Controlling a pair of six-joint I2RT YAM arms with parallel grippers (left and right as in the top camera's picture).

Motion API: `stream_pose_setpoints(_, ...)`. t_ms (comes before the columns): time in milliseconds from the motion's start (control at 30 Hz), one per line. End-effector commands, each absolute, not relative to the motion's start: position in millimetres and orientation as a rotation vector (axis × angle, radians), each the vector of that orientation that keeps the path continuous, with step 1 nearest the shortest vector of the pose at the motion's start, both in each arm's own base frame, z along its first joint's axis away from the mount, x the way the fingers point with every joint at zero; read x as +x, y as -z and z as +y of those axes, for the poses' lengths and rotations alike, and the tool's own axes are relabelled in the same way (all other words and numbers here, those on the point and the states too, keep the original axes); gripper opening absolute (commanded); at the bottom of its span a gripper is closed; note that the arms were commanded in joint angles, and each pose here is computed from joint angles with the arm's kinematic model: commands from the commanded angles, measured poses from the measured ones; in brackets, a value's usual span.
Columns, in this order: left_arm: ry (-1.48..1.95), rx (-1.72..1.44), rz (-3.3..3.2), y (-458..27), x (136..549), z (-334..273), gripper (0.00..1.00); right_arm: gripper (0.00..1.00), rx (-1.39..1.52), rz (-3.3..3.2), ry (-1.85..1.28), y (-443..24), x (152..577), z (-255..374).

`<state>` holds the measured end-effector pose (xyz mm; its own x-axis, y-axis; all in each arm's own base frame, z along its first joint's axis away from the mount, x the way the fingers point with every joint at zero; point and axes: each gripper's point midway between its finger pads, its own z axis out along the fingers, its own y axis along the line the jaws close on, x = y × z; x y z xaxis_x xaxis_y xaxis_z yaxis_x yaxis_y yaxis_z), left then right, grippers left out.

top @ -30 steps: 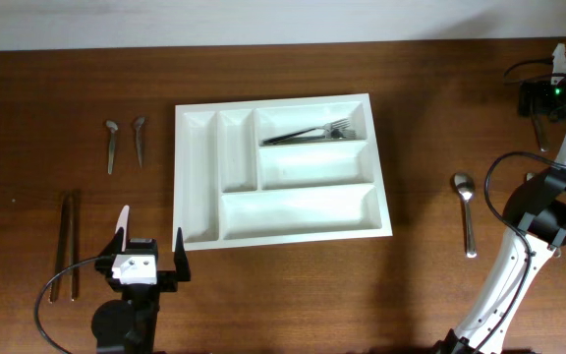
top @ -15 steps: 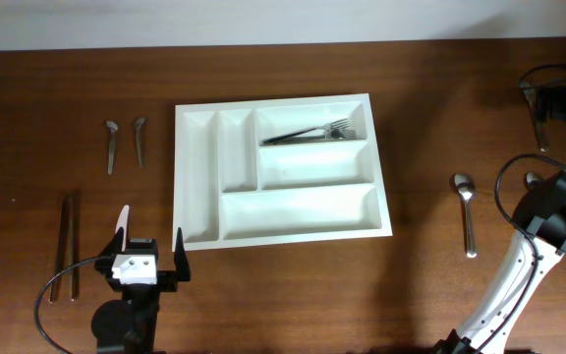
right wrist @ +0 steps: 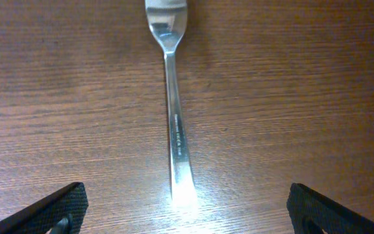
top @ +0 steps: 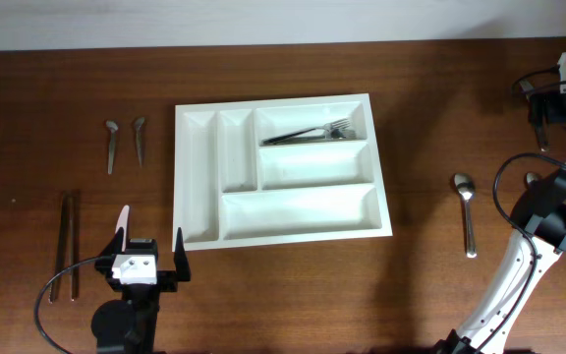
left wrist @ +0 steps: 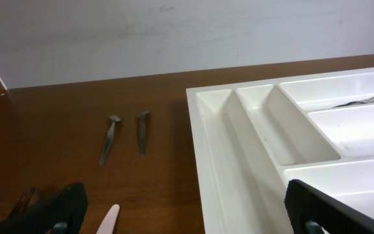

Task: Pack container
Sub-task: 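Move the right gripper over the last fork at the top right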

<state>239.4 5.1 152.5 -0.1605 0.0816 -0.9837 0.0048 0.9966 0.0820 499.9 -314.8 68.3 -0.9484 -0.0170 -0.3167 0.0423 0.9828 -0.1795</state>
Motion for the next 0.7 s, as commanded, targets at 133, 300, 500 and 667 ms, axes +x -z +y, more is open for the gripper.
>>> stream_pose_setpoints(133,-0.09,0.07,1.73,-151.2,239.3,7.3,0.99,0.99,-0.01,2.861,0.193,-36.3,496.4,-307.1)
stream_pose_setpoints(300,-0.09,0.07,1.73,-151.2,239.3,7.3,0.99,0.99,0.0,2.891,0.169,-25.4,489.5,-306.8)
stream_pose_setpoints(500,-0.09,0.07,1.73,-151.2,239.3,7.3,0.99,0.99,0.001,2.912,0.143,-12.9,485.9,-304.1)
stream_pose_setpoints(667,-0.09,0.07,1.73,-151.2,239.3,7.3,0.99,0.99,-0.001,2.909,0.123,-8.3,486.9,-301.9)
